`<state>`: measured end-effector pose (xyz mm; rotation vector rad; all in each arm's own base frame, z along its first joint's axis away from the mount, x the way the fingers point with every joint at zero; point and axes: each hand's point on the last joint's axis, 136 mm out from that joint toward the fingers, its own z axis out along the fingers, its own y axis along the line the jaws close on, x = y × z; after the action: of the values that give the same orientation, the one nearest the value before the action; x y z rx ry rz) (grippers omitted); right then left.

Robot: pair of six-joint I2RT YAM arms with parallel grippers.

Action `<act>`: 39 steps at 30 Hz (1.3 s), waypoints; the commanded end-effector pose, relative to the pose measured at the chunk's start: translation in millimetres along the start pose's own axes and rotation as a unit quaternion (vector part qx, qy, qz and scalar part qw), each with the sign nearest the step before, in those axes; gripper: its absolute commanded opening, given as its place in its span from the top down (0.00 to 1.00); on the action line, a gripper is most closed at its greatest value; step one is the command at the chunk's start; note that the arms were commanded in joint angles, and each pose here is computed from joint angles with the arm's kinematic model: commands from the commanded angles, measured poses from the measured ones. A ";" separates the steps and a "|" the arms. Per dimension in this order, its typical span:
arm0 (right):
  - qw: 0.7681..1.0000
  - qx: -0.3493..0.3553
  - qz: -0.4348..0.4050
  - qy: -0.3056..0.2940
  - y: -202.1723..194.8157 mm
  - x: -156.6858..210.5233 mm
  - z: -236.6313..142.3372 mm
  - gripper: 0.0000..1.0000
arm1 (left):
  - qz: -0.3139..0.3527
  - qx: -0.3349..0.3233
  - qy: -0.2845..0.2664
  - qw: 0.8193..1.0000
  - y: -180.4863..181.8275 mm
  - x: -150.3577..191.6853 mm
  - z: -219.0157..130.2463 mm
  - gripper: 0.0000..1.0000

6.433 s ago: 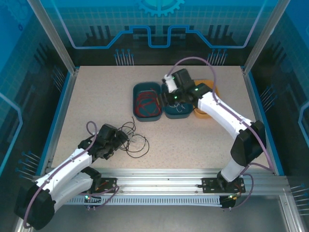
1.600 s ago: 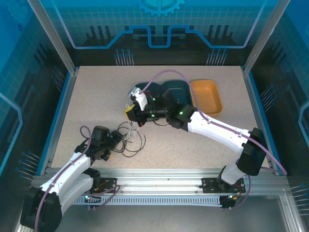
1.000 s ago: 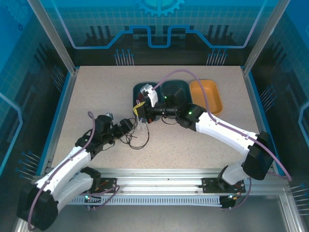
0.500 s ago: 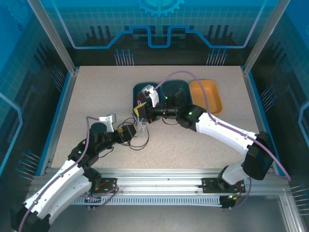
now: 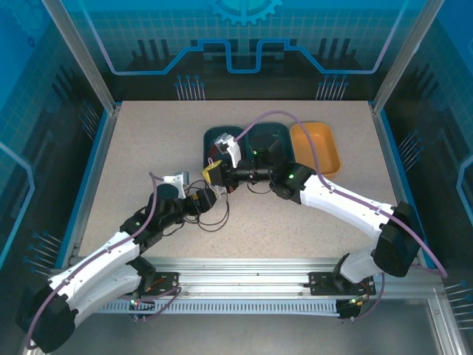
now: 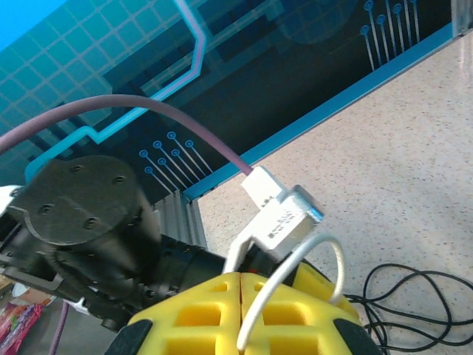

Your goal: Untangle the cables

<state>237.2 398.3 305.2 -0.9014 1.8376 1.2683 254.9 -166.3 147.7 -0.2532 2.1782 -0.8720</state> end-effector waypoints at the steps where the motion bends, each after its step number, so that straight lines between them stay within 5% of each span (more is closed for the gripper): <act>1: 0.999 -0.031 -0.033 -0.014 26.6 -16.2 -5.9 0.99 | -0.028 -0.008 -0.037 0.999 5.4 -8.5 -0.8 0.22; 5: 0.999 -0.038 -0.033 -0.009 30.1 -15.4 -2.5 0.99 | -0.041 -0.017 -0.047 0.998 13.9 -6.7 -3.4 0.26; 8: 0.998 -0.049 -0.033 -0.007 35.9 -16.3 0.7 0.99 | -0.045 -0.010 -0.045 0.998 12.9 -4.8 -3.5 0.20; 15: 1.000 -0.012 -0.023 0.005 24.0 -9.9 4.3 0.99 | -0.037 0.096 -0.088 0.991 -22.9 -20.0 -17.1 0.14; 19: 1.000 -0.002 -0.008 0.017 17.2 -1.8 7.7 1.00 | -0.037 0.103 -0.113 0.987 -25.8 -28.7 -27.5 0.14; 26: 0.998 -0.050 0.014 0.024 31.0 1.4 15.0 1.00 | -0.074 0.056 -0.135 0.986 -3.0 -32.0 -26.0 0.14; 32: 0.994 -0.110 0.003 0.017 59.5 -7.6 18.6 1.00 | -0.086 -0.016 -0.110 0.990 20.3 -23.4 -15.1 0.14; 39: 0.994 -0.101 -0.034 -0.002 68.6 -25.4 5.7 1.00 | -0.109 -0.110 -0.075 0.985 61.5 1.1 -8.5 0.14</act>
<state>200.6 428.9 319.5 -1.0242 1.8080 1.4296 255.4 -126.4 116.9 -0.5891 2.1023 -0.7775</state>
